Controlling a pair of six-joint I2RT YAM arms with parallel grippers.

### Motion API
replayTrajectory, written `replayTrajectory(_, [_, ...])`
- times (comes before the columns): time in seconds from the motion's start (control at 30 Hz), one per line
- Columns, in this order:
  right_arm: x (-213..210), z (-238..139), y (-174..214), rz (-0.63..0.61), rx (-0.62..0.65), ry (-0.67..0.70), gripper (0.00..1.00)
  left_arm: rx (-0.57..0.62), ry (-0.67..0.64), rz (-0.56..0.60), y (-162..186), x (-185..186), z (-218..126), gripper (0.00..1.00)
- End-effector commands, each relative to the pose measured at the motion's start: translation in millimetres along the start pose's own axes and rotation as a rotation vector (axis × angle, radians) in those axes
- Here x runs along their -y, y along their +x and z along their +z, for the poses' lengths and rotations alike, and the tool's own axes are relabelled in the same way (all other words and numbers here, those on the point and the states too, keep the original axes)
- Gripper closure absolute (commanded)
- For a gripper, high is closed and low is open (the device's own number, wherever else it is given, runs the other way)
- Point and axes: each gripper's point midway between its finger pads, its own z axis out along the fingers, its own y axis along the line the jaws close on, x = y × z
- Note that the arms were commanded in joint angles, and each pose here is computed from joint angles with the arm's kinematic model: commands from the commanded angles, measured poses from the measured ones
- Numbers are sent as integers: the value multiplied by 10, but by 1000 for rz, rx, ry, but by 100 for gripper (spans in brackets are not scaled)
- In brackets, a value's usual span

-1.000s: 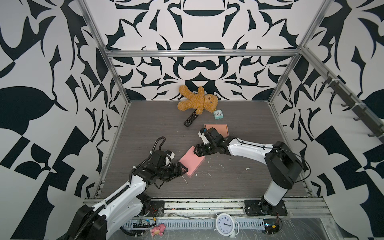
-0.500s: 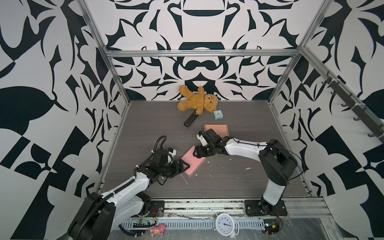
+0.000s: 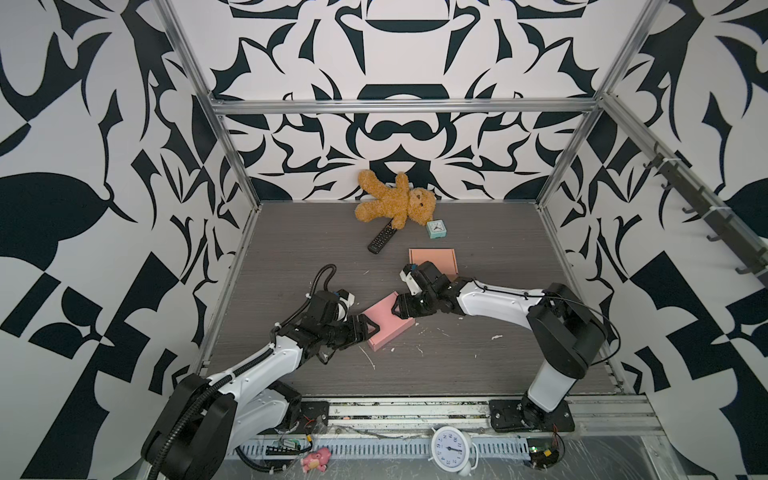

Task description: Fold the paper box

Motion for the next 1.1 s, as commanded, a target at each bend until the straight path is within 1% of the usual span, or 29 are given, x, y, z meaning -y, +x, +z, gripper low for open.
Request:
replayTrajectory(0.0, [-206,-87,-38,-2,28,-69,38,22,4,62,-143,71,-34,26])
replayTrajectory(0.23, [-279,-69,-4,-10,28,-64,39,33,19,67,-356,47,-27,26])
replayTrajectory(0.47, [-325,-44,-79,-12,40,-67,40,50,21,84,-540,51,9,27])
replayTrajectory(0.8, [-336,23,-175,-11,49,-54,39,34,-11,59,-707,-121,125,27])
replayTrajectory(0.87, [-290,-7,-186,-2,60,-27,36,35,-20,55,-711,-147,119,19])
replayTrajectory(0.93, [-225,-76,-189,7,82,9,33,37,-41,57,-698,-177,91,7])
replayTrajectory(0.97, [-209,-111,-193,10,94,17,31,42,-53,62,-695,-189,71,3])
replayTrajectory(1.0, [-204,-160,-205,10,109,24,29,46,-65,67,-691,-189,40,0])
replayTrajectory(1.07, [-189,-238,-220,8,127,38,25,57,-95,77,-676,-209,-27,1])
